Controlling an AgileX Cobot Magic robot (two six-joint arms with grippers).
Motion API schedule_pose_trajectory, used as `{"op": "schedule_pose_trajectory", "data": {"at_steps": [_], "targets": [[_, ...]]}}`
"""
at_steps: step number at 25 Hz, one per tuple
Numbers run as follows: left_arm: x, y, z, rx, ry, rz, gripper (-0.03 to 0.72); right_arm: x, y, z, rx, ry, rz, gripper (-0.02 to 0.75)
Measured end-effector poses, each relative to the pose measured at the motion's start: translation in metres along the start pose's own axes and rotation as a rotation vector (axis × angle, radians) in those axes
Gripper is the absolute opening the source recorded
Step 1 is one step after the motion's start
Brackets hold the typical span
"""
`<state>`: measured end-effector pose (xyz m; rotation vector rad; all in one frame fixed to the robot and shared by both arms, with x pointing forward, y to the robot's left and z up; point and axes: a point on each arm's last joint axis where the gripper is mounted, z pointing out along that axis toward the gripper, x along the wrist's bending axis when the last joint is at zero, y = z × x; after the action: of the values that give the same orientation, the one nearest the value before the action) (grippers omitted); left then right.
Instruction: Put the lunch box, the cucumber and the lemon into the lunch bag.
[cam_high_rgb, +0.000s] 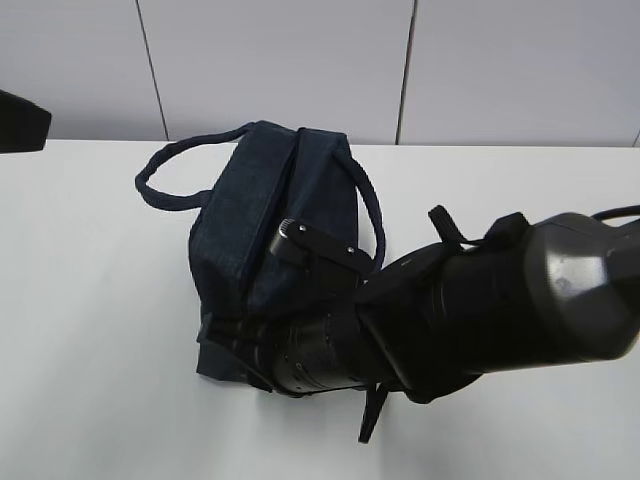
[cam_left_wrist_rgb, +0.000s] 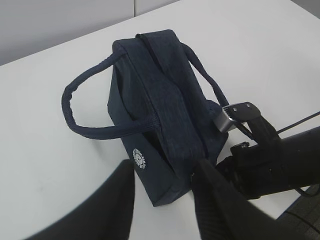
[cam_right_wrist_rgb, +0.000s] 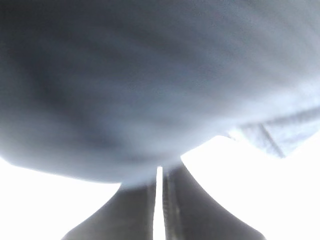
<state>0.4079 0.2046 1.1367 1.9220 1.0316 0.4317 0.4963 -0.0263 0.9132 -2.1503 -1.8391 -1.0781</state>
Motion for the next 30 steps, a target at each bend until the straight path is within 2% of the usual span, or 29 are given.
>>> {"op": "schedule_pose_trajectory", "data": {"at_steps": [10, 22, 30], "targets": [[0.000, 0.000, 0.000, 0.000, 0.000, 0.000, 0.267, 0.008, 0.004, -0.017, -0.026, 0.037, -0.040, 0.000], [0.000, 0.000, 0.000, 0.000, 0.000, 0.000, 0.267, -0.013, -0.011, -0.042, -0.006, 0.009, -0.092, 0.000], [0.000, 0.000, 0.000, 0.000, 0.000, 0.000, 0.267, 0.000, -0.003, -0.066, -0.058, 0.073, -0.154, 0.000]]}}
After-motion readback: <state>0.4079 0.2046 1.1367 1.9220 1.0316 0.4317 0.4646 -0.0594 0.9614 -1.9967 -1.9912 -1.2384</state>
